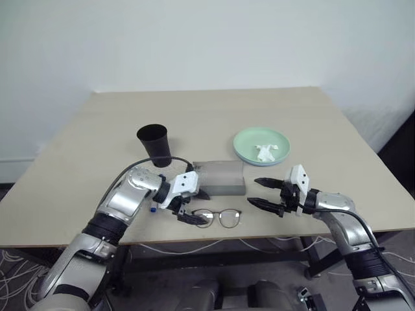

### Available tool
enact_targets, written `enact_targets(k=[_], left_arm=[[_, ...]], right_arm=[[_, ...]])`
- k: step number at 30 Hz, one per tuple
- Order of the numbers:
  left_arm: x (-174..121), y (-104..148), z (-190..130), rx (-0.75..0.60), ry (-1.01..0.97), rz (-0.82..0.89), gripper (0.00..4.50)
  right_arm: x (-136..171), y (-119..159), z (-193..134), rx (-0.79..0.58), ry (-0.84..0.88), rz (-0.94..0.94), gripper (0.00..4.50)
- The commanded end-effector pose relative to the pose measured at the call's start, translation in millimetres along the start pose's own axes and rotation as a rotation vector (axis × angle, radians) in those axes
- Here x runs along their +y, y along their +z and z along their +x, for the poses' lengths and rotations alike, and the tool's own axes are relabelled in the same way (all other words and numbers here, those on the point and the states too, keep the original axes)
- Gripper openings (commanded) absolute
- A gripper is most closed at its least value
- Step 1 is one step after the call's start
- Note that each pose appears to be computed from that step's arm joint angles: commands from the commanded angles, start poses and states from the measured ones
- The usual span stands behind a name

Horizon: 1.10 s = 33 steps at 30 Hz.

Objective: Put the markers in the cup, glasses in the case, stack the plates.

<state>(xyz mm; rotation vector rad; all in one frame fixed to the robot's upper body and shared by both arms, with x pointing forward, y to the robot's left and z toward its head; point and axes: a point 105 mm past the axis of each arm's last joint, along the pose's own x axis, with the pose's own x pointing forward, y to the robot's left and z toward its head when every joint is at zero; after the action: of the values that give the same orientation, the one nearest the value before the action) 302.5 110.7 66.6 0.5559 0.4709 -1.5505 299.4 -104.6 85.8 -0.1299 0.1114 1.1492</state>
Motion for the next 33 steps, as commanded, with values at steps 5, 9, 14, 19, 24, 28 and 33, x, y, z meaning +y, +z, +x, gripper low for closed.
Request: enact_targets(k=[5,9,14,19,24,28,33], left_arm=[[9.9,12.8,4.3,-0.001,-0.010,0.056,3.92],[10.8,10.4,8.9,0.019,-0.016,0.068,3.53],[10.6,10.9,10.8,0.023,-0.023,0.076,1.93],[10.2,12.2,9.7,0.016,-0.027,0.076,1.23],[10.7,12.3,8.9,0.014,-0.020,0.075,1.23],[10.4,14.3,8.8,0.006,-0.022,0.073,1.05],[9.0,18.5,6.9,-0.012,-0.028,0.068,0.01]], right_arm=[[0.3,9.6,1.9,-0.038,-0.035,-0.044,3.52],[1.6,8.7,3.4,-0.042,-0.044,-0.039,3.56],[1.8,7.6,4.4,-0.042,-0.051,-0.036,3.56],[0.7,6.6,4.8,-0.039,-0.057,-0.038,3.56],[-0.7,6.1,6.0,-0.036,-0.061,-0.041,3.56],[-1.3,5.1,6.6,-0.031,-0.064,-0.044,3.56],[-1.3,4.1,6.9,-0.028,-0.067,-0.046,3.56]])
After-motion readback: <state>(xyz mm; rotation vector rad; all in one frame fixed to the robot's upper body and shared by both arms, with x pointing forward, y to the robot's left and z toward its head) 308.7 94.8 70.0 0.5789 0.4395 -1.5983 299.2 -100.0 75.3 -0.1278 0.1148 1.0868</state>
